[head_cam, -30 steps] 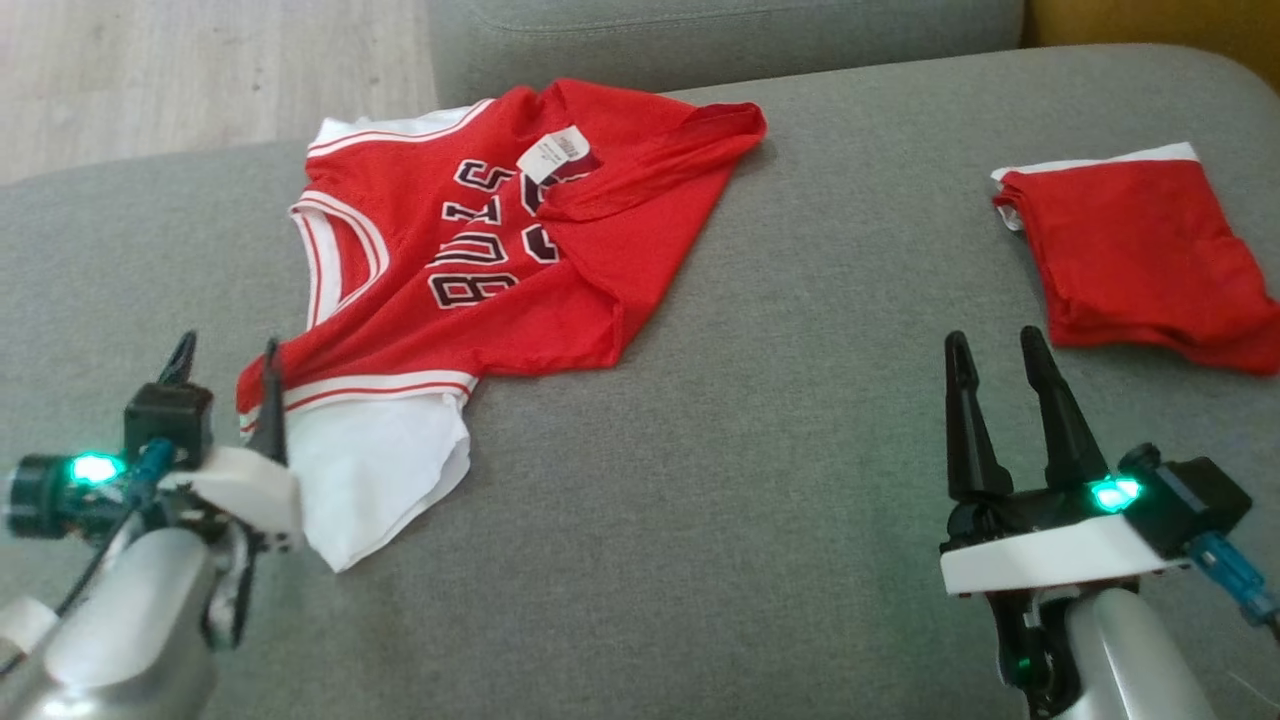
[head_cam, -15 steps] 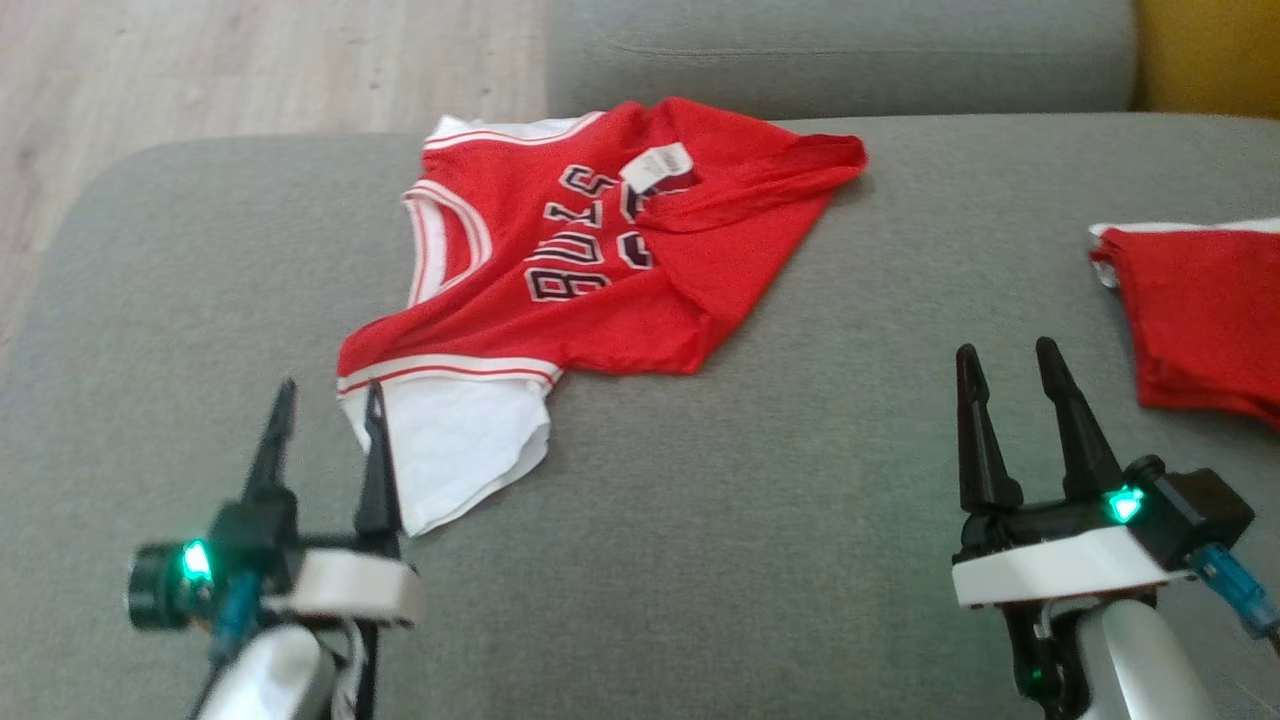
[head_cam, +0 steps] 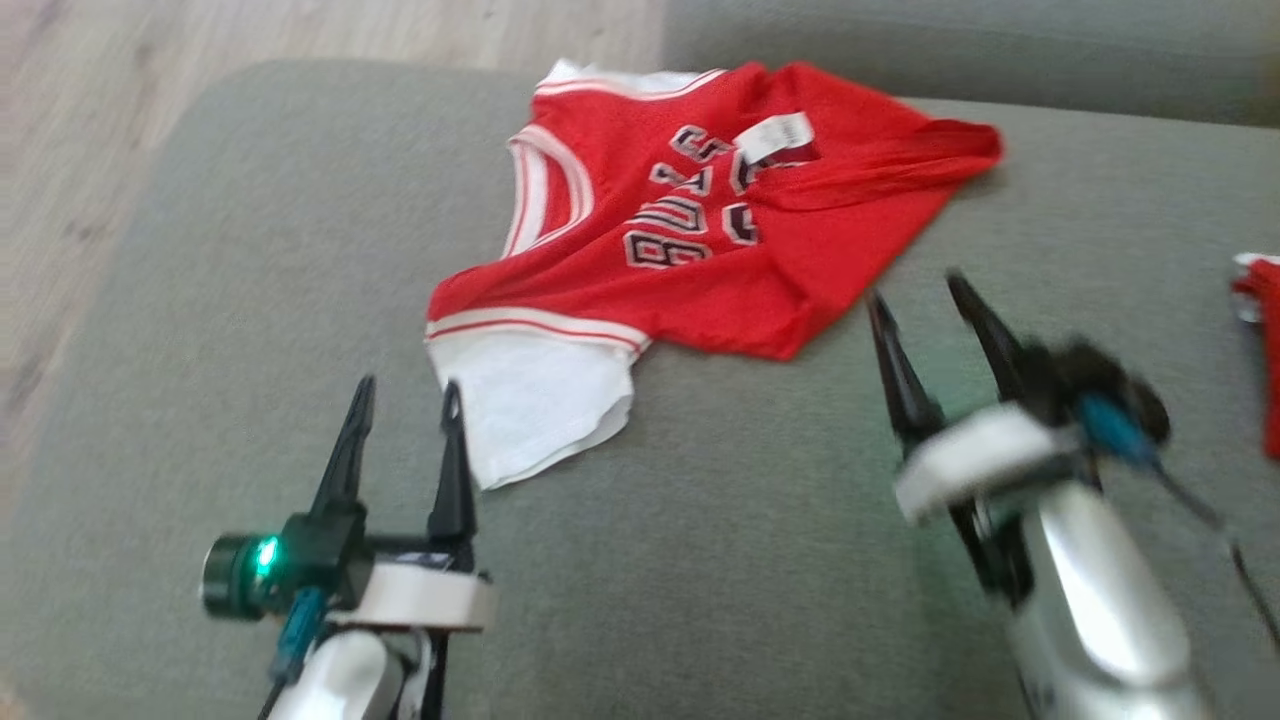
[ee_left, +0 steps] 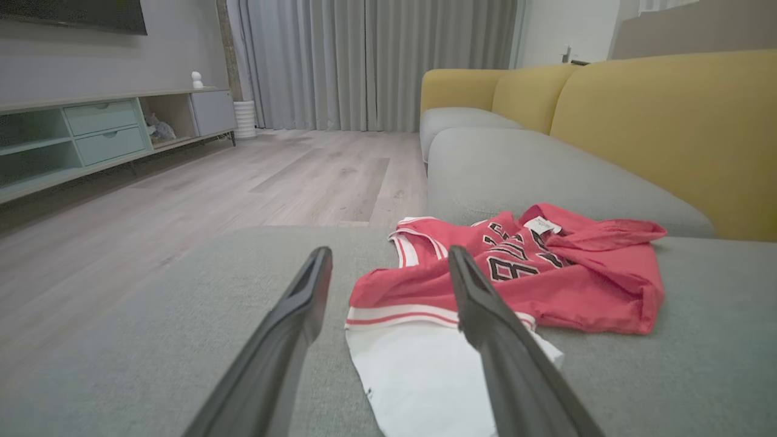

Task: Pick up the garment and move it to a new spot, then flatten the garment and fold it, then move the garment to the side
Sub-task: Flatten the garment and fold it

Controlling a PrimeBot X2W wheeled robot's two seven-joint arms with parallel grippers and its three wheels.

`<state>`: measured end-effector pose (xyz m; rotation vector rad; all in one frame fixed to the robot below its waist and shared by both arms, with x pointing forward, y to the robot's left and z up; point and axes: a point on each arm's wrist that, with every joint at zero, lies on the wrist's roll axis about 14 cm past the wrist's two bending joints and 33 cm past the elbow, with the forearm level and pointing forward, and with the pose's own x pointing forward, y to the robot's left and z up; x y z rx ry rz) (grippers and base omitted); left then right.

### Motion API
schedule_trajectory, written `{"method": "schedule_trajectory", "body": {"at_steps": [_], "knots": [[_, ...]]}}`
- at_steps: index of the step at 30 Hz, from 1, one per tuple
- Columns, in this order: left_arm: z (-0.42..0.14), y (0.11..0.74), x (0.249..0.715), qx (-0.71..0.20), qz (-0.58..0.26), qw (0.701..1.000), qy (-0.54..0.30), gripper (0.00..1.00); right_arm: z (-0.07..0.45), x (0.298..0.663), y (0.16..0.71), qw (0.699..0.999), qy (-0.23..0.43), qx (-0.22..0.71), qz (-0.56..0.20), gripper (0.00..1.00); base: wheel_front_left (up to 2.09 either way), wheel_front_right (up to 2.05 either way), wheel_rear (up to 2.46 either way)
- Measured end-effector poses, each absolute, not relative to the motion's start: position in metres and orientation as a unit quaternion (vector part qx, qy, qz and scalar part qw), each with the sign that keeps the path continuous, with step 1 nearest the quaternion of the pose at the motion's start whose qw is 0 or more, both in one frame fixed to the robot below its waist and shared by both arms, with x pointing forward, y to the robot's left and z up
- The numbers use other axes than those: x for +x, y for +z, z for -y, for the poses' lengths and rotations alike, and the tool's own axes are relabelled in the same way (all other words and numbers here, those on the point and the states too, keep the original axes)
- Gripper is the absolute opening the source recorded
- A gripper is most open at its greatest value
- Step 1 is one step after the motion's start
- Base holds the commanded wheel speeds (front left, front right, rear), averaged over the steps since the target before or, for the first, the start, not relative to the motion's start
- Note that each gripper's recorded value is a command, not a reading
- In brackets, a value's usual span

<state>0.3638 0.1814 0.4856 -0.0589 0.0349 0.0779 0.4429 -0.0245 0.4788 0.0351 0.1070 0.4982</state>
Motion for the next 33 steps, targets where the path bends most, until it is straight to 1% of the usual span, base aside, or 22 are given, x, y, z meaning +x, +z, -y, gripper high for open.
{"method": "schedule_trajectory", "body": {"at_steps": [5,10,17,25,33], "knots": [[-0.186,0.489,0.369,-0.038,-0.011,0.998,0.052,1.00,-0.014,0.480,0.470,0.952,0.291,-0.027,-0.095,1.00,0.00,0.00,0.00],[-0.194,0.475,0.365,-0.038,-0.032,0.997,0.065,1.00,-0.022,0.506,0.436,0.938,0.302,-0.065,-0.158,1.00,0.00,0.00,0.00],[-0.199,0.474,0.374,-0.038,-0.032,0.996,0.075,1.00,-0.032,0.537,0.417,0.928,0.311,-0.089,-0.187,1.00,0.00,0.00,0.00],[-0.206,0.460,0.373,-0.034,-0.052,0.994,0.088,1.00,-0.041,0.550,0.389,0.915,0.326,-0.114,-0.210,1.00,0.00,0.00,0.00],[-0.206,0.458,0.375,-0.032,-0.054,0.994,0.085,1.00,-0.048,0.555,0.383,0.910,0.337,-0.121,-0.207,1.00,0.00,0.00,0.00]]}}
